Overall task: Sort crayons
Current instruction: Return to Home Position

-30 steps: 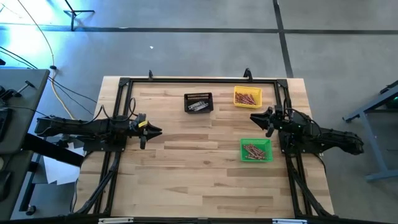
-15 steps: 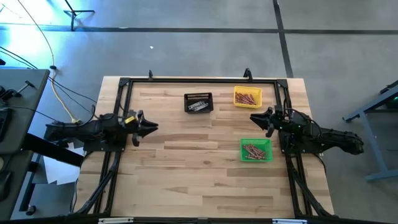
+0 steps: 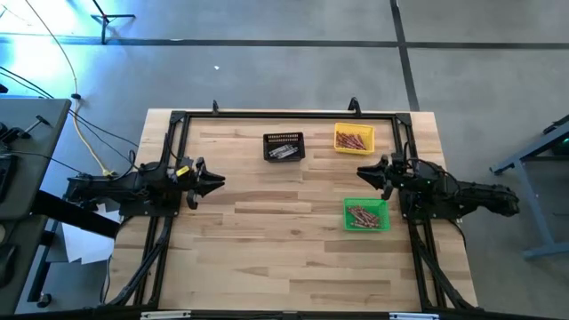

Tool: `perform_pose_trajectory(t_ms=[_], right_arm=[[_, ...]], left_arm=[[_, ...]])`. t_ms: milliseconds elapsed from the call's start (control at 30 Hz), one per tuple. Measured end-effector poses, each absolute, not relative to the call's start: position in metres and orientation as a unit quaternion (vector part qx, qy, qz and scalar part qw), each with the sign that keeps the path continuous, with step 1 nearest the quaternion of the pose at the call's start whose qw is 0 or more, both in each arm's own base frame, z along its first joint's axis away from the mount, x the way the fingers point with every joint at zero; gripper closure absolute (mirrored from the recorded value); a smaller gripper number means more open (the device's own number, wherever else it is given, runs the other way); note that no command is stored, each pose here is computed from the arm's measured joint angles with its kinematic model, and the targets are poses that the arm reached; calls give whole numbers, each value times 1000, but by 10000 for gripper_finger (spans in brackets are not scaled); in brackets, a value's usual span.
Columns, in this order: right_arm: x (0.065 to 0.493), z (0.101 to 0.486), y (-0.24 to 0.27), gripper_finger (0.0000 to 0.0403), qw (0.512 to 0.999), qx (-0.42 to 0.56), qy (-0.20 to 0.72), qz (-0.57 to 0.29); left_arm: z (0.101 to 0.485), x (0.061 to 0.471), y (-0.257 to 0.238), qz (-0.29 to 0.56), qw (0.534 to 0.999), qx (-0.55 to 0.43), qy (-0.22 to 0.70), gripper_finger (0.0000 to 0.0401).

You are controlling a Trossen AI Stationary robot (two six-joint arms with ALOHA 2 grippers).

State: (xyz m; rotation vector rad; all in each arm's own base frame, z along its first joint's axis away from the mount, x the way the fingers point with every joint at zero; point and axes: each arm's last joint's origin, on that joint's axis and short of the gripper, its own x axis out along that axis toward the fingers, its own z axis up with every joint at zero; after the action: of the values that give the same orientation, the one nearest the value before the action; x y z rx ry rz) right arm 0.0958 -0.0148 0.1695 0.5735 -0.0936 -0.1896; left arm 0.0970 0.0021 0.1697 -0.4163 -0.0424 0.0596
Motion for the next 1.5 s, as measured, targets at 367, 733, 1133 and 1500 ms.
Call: perform_pose_trajectory(t_ms=[367, 733, 1133, 1500], right_arm=[[96, 169, -13, 297, 954, 283, -41, -86], [96, 169, -13, 297, 954, 283, -41, -86], [96, 169, -13, 297, 954, 283, -41, -87], [96, 169, -13, 297, 954, 283, -41, -87]], left_arm=[[170, 97, 2, 30, 978, -207, -21, 323], [169, 97, 2, 31, 978, -207, -21, 323], [169, 97, 2, 30, 978, -207, -20, 323], [169, 97, 2, 31, 978, -207, -20, 323]])
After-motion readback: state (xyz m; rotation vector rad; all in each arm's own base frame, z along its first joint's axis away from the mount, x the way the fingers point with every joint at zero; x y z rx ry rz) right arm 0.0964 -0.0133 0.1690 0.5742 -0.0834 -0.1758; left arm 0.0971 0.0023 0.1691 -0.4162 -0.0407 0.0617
